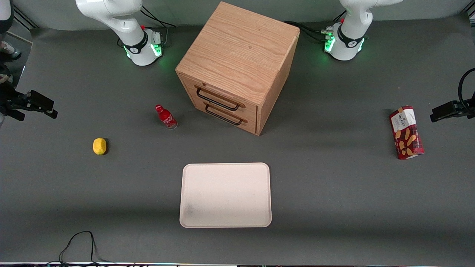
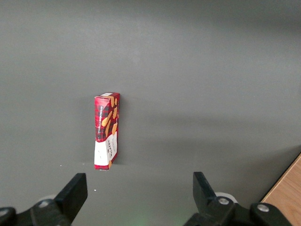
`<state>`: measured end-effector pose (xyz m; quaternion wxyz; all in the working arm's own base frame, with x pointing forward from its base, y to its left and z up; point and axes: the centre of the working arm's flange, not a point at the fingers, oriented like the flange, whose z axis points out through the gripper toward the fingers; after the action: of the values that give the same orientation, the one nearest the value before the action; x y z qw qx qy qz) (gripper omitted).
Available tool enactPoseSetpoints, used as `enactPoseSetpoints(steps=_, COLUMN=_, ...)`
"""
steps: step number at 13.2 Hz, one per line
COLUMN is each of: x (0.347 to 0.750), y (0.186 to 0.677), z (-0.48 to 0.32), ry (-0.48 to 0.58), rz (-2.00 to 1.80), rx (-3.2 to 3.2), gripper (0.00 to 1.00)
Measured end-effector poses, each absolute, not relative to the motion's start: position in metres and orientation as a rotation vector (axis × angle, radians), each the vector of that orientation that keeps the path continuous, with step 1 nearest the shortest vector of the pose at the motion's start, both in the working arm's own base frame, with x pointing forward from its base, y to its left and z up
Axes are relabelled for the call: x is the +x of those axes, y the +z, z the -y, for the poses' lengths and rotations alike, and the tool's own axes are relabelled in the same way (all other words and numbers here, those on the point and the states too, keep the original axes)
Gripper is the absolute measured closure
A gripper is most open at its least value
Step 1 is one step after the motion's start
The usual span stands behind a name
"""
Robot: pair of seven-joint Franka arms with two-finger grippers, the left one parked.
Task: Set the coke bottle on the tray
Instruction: 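Move the right gripper out from rest toward the red Coca-Cola bottle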
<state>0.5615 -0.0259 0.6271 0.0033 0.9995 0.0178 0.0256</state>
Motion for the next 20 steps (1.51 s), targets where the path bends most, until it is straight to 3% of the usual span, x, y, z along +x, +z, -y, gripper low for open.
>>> enactPoseSetpoints(steps=13, x=0.558, y=0.624, z=0.018, ry=0.025, rz=-0.086, rx=3.136, gripper=0.0)
enactPoseSetpoints(steps=20, x=0.553, y=0.615, z=-0.102, ry=0.006, rz=-0.112, rx=3.136, gripper=0.0)
